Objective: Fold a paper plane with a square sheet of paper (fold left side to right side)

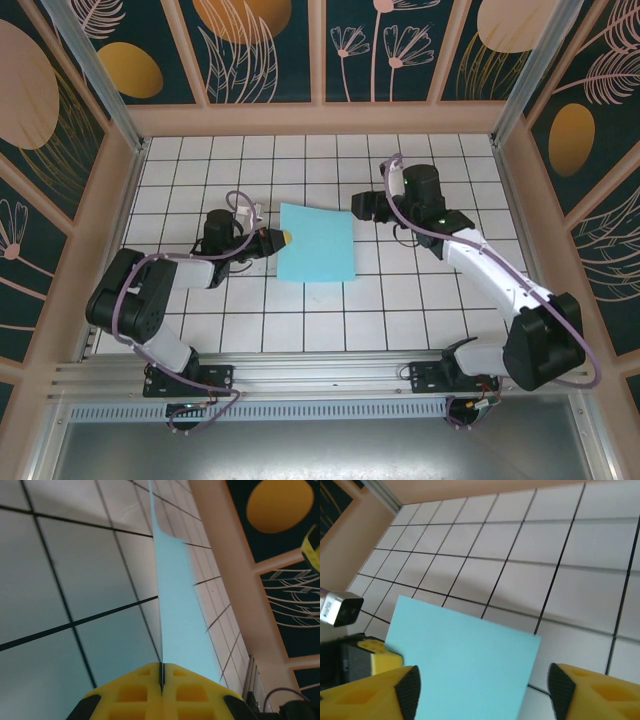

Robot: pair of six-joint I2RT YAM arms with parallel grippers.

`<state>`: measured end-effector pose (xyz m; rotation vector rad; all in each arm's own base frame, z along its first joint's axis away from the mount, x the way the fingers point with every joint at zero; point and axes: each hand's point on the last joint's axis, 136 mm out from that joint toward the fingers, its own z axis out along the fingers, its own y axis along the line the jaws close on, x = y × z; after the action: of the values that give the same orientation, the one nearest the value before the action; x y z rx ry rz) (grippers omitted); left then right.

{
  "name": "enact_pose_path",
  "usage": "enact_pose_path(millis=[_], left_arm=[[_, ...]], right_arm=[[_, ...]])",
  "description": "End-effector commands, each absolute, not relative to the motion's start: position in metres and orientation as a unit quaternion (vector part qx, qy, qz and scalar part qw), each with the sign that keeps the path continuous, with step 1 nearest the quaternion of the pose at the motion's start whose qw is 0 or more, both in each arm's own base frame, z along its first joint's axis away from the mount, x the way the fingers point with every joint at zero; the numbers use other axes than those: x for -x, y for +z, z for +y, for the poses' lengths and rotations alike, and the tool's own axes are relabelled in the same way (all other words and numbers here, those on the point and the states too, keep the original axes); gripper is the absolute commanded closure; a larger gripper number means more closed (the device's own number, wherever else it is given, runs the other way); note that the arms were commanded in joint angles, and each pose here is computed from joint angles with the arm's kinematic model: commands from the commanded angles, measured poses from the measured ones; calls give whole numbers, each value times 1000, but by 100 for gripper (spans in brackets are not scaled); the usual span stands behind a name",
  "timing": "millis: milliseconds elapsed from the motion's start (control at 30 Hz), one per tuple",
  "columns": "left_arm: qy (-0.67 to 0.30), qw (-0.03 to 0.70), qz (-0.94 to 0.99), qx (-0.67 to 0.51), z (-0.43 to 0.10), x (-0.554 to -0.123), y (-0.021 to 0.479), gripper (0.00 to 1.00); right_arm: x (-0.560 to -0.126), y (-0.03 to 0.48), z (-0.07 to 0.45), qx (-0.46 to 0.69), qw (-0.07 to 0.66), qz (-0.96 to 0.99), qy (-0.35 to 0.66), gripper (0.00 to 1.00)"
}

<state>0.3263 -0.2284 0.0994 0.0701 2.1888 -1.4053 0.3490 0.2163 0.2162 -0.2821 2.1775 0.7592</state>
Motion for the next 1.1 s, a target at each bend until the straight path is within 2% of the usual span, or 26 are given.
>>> enact_pose_path(millis=[0,100,267,467,700,867,900,1000,1067], left_arm=[[-505,267,820,-2,-227,-336,87,100],[-492,256,832,13,-224,-338,75,100],[-475,242,845,21,-223,-343,61,100],[-464,237,853,18,-223,-346,57,100],[-468,235,852,14,-225,-348,62,99],[-484,236,842,10,-229,-349,76,78],[-491,237,838,10,-231,-350,81,71],[-515,243,822,4,-237,-351,101,57],[-527,242,815,-4,-242,-350,112,50]], right_arm=[[-347,189,235,71,350,864,354,43],[-345,161,252,59,305,875,372,57],[-350,122,272,46,249,891,377,72],[-358,75,281,36,195,913,356,78],[-357,32,280,38,151,939,308,80],[-349,12,273,36,126,952,277,80],[-347,8,272,36,121,954,272,80],[-343,3,269,36,115,957,263,80],[-342,2,268,36,114,957,263,80]])
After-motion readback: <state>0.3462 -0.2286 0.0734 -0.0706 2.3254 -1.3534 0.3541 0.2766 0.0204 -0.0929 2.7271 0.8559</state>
